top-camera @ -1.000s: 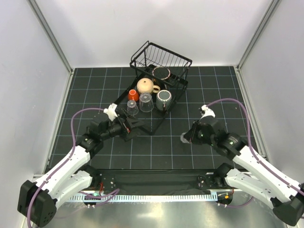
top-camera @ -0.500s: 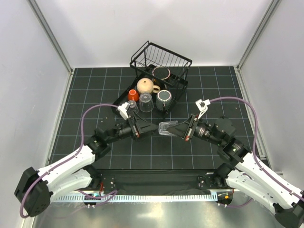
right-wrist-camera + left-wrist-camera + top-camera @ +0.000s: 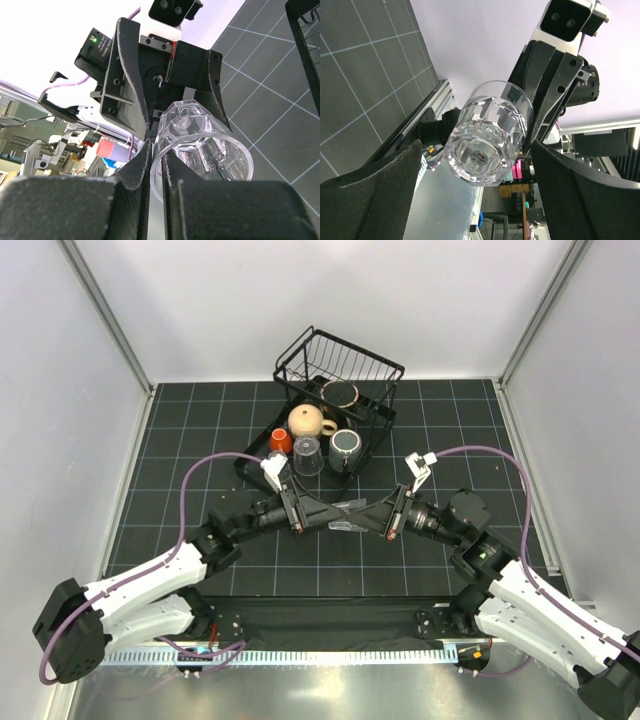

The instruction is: Load the cups into the dish rack

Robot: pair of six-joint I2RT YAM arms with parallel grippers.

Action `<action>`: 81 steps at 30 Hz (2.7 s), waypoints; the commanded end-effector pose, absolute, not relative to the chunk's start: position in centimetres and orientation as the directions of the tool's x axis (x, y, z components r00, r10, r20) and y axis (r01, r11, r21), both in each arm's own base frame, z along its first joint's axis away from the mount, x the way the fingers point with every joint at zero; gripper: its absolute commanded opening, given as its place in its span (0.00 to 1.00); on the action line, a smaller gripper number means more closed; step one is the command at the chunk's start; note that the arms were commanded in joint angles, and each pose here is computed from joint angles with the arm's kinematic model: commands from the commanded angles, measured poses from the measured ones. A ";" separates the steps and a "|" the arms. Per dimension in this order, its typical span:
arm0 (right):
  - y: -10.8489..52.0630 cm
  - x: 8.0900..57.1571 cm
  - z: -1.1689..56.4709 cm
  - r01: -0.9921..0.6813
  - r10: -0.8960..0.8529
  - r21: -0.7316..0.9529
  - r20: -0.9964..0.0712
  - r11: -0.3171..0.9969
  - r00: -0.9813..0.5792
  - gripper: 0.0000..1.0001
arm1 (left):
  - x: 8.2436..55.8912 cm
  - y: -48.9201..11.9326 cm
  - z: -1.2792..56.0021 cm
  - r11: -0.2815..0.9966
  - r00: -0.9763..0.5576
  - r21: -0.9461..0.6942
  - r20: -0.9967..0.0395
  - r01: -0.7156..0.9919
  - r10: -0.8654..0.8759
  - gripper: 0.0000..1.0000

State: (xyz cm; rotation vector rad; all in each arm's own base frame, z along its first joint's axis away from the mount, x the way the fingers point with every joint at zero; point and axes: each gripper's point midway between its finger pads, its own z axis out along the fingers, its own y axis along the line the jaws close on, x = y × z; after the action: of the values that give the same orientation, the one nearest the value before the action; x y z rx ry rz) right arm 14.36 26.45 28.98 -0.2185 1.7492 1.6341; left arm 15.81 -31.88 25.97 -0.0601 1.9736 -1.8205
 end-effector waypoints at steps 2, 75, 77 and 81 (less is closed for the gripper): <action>26.5 14.0 31.1 -0.624 0.370 0.773 -0.616 0.115 -0.695 0.04 | 15.9 -32.3 29.1 0.059 -0.868 -0.935 -0.347 0.349 -0.355 0.83; 15.5 16.8 24.7 -0.371 0.247 0.485 -0.810 0.792 -0.531 0.49 | 32.7 -27.0 15.2 0.989 -0.786 0.001 -0.607 0.146 0.117 0.00; 15.5 16.8 24.4 -0.370 0.243 0.483 -0.809 0.794 -0.535 0.50 | 33.2 -26.9 14.5 0.990 -0.790 0.031 -0.600 0.137 0.128 0.00; 15.5 16.9 24.2 -0.370 0.235 0.476 -0.811 0.798 -0.536 0.50 | 33.5 -26.9 13.3 0.989 -0.800 0.049 -0.583 0.140 0.142 0.00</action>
State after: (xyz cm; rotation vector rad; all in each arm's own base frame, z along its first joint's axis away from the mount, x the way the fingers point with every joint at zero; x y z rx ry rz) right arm 16.74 15.77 23.45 -0.0871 2.0234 0.7869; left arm 32.41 -27.10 11.81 0.1941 2.5533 -0.0181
